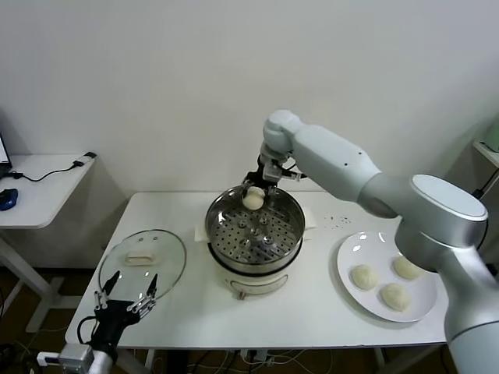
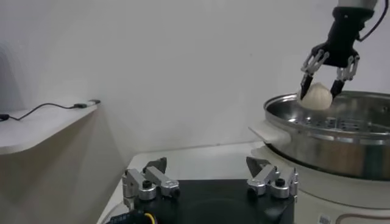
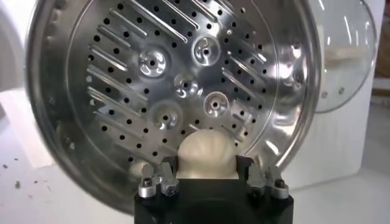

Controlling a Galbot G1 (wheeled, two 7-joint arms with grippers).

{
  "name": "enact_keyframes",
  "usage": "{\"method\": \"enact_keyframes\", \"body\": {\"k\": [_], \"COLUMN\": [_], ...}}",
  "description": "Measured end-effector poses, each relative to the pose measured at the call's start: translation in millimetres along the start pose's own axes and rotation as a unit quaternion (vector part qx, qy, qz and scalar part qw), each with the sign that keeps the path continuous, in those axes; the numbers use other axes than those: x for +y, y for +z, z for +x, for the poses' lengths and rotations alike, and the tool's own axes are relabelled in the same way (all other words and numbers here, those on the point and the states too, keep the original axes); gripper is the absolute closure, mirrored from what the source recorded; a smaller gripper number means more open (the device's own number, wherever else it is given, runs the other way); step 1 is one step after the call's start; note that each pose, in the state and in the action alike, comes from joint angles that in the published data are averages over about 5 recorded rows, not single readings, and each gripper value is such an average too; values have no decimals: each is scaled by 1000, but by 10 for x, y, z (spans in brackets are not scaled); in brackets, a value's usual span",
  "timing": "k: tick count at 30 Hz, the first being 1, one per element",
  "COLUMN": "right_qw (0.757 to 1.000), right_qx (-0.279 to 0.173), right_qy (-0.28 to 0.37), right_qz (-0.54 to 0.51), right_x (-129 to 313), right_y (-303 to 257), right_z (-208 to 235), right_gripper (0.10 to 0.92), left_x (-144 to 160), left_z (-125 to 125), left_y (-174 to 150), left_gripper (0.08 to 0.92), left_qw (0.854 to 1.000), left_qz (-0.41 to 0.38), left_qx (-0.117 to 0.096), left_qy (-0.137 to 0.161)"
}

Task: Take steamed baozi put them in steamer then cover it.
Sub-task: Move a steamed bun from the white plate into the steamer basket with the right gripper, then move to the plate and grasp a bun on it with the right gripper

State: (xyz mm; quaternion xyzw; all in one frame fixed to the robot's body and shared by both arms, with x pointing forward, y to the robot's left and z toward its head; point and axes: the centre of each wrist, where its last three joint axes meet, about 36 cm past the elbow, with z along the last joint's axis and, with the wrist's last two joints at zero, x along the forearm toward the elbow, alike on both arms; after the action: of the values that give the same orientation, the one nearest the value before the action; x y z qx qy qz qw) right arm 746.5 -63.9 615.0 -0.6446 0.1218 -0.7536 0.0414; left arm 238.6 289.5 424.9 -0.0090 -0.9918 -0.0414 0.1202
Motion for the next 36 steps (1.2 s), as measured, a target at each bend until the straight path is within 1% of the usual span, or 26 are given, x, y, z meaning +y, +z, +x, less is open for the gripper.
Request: {"method": "enact_keyframes", "body": {"k": [11, 13, 18, 21, 26, 30, 33, 36], "right_qw": [1000, 1000, 1000, 1000, 1000, 999, 998, 995], "right_qx": [14, 15, 14, 6, -10, -24, -32, -33], "right_qy": [-8, -10, -13, -10, -1, 9, 20, 32], "right_qz": [4, 4, 3, -2, -14, -24, -44, -88], "right_x": [5, 14, 49, 69, 91, 136, 230, 403], "right_y": [-29, -29, -29, -24, 7, 49, 84, 120], "right_z": [-209, -226, -240, -217, -79, 131, 320, 518], "right_gripper": [393, 376, 255, 210, 200, 199, 199, 200], "left_x": [-9, -11, -27, -27, -21, -31, -40, -43], "left_z": [-11, -14, -18, -16, -19, -23, -31, -41], "left_y": [-7, -8, -8, -2, 15, 21, 18, 17], "left_gripper": [177, 177, 177, 177, 177, 177, 177, 177], "left_qw": [1000, 1000, 1000, 1000, 1000, 1000, 1000, 1000], "left_qz": [3, 3, 5, 5, 5, 6, 7, 7], "left_qx": [-2, -2, -2, -1, 1, 3, 3, 2], "left_qy": [-1, 0, 2, 1, 1, 3, 5, 7]}}
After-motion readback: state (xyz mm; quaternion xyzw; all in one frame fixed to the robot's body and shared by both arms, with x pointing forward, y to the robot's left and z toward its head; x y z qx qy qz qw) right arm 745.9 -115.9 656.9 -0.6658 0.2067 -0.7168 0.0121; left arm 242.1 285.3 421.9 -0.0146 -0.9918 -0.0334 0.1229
